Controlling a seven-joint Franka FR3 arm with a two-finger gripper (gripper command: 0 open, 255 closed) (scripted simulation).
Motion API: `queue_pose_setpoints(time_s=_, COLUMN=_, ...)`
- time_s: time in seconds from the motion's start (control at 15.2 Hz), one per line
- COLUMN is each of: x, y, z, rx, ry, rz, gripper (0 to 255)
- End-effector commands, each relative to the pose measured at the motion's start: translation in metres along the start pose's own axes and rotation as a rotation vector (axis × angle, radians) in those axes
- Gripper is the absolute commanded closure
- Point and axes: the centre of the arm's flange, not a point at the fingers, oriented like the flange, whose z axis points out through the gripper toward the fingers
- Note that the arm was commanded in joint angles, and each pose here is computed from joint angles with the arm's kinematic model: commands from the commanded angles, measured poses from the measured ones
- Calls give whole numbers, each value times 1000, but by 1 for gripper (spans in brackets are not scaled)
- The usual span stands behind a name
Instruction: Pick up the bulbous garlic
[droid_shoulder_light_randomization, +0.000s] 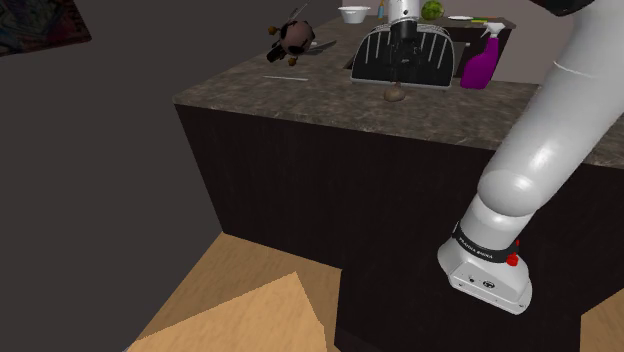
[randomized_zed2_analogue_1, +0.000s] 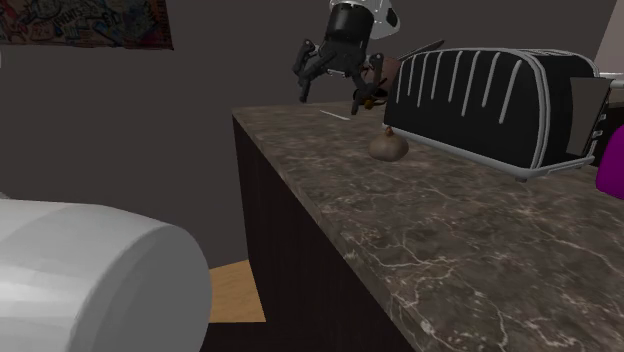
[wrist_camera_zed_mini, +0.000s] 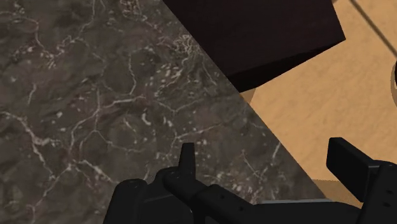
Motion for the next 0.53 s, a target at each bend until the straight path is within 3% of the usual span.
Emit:
queue_pose_setpoints(time_s=0.0, x=21, y=23, z=-5, rx=31, ry=-21, rz=11, gripper=0)
queue_pose_setpoints(time_s=0.46, x=91, y=111, z=-12, rx=140, ry=-93, rz=54, gripper=0)
